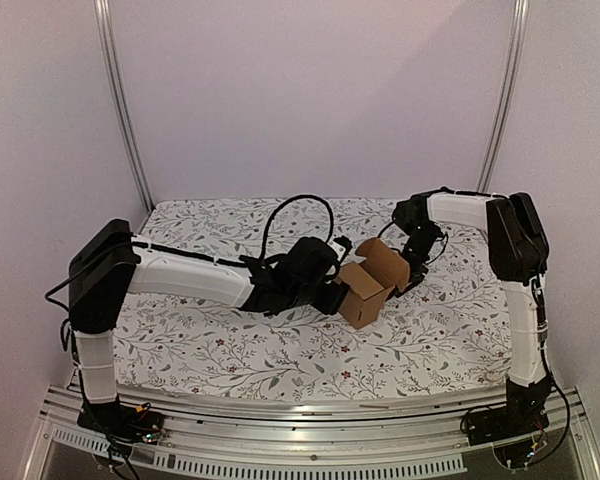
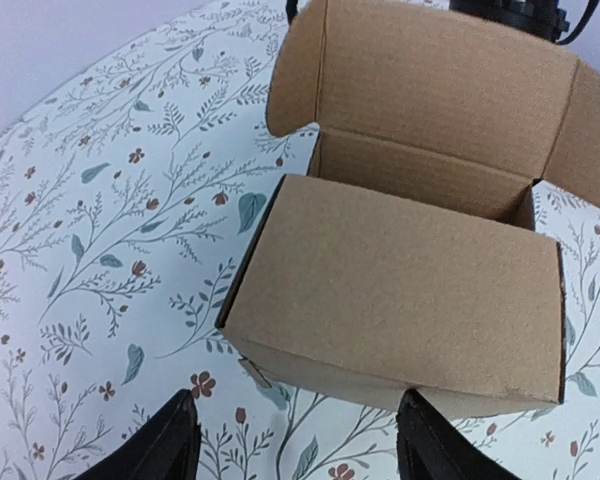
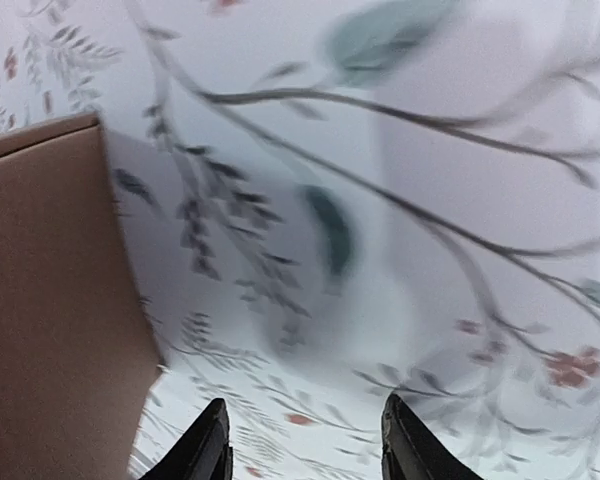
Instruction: Fold the paper box
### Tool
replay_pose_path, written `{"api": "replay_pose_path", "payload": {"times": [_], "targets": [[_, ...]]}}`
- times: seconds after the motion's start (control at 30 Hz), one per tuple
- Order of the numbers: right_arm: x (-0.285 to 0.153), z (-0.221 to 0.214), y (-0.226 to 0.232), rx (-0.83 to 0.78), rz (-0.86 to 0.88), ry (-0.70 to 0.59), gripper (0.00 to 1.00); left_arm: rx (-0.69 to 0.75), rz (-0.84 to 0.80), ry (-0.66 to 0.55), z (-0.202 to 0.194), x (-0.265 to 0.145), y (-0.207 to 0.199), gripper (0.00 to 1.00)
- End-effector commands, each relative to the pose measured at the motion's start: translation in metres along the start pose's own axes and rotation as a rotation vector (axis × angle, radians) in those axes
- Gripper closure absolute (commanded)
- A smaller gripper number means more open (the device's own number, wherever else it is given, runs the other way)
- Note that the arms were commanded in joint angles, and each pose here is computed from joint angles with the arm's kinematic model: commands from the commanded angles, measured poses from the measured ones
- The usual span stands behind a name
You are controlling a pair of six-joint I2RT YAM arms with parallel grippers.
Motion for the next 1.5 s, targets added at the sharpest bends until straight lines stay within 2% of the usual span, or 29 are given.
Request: {"api": "replay_pose_path", "payload": {"times": [0.0, 0.23, 0.4, 0.53, 0.77, 0.83, 0.9, 0.93, 0.97, 1.0, 1.07, 1.1, 1.17, 1.2, 1.33, 1.4, 1.47], "targets": [[-0.024, -0.020, -0.083, 0.076, -0.252, 0.000, 0.50, 0.005, -0.046, -0.099, 0.048, 0.017, -0.011, 0.33], [-0.069, -0.048, -0.129, 0.134, -0.273, -0.082, 0.49, 0.022, -0.174, -0.045, 0.058, 0.069, -0.050, 0.34], [-0.078, -0.068, -0.146, 0.148, -0.335, -0.071, 0.49, 0.010, -0.228, -0.027, 0.056, 0.097, -0.066, 0.34], [-0.091, -0.082, -0.160, 0.200, -0.293, -0.124, 0.49, 0.002, -0.251, -0.027, 0.054, 0.113, -0.074, 0.34], [-0.122, -0.086, -0.119, 0.113, -0.197, -0.269, 0.47, -0.023, -0.298, -0.029, 0.055, 0.133, -0.087, 0.34], [-0.133, -0.085, -0.112, 0.072, -0.206, -0.321, 0.45, -0.020, -0.291, -0.043, 0.062, 0.125, -0.084, 0.36], [-0.151, -0.082, -0.102, 0.025, -0.239, -0.431, 0.40, -0.001, -0.277, -0.122, 0.085, 0.100, -0.077, 0.37], [-0.157, -0.081, -0.098, 0.007, -0.246, -0.480, 0.29, 0.014, -0.265, -0.175, 0.092, 0.083, -0.075, 0.36], [-0.165, -0.079, -0.086, -0.036, -0.209, -0.553, 0.06, 0.015, -0.255, -0.270, 0.112, 0.058, -0.070, 0.35], [-0.169, -0.076, -0.076, -0.079, -0.173, -0.604, 0.02, 0.015, -0.245, -0.323, 0.119, 0.038, -0.065, 0.34], [-0.176, -0.071, -0.058, -0.100, -0.055, -0.677, 0.01, 0.005, -0.238, -0.378, 0.135, -0.003, -0.052, 0.33], [-0.177, -0.069, -0.045, -0.114, 0.057, -0.679, 0.01, 0.002, -0.229, -0.368, 0.135, -0.016, -0.046, 0.33], [-0.168, -0.069, -0.026, -0.200, 0.215, -0.586, 0.01, -0.015, -0.196, -0.316, 0.122, -0.037, -0.033, 0.33], [-0.160, -0.067, -0.021, -0.223, 0.242, -0.522, 0.06, -0.022, -0.180, -0.285, 0.111, -0.045, -0.027, 0.33], [-0.105, -0.056, -0.026, -0.342, 0.049, -0.297, 0.50, -0.030, -0.100, -0.201, 0.055, -0.081, -0.005, 0.33], [-0.084, -0.053, -0.032, -0.395, -0.121, -0.239, 0.60, -0.027, -0.047, -0.148, 0.023, -0.094, 0.004, 0.34], [-0.070, -0.050, -0.034, -0.446, -0.265, -0.196, 0.63, -0.020, -0.005, -0.064, -0.014, -0.104, 0.011, 0.35]]}}
Point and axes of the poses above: each gripper's point midway between its finger pads, its own x axis out along the fingers, its own y axis along the line the jaws close on, z = x × y, the point moved 4 cm from there along -x, back along the fingers, and after that the axes turned 3 degrees about x, right-handed, at the moved point
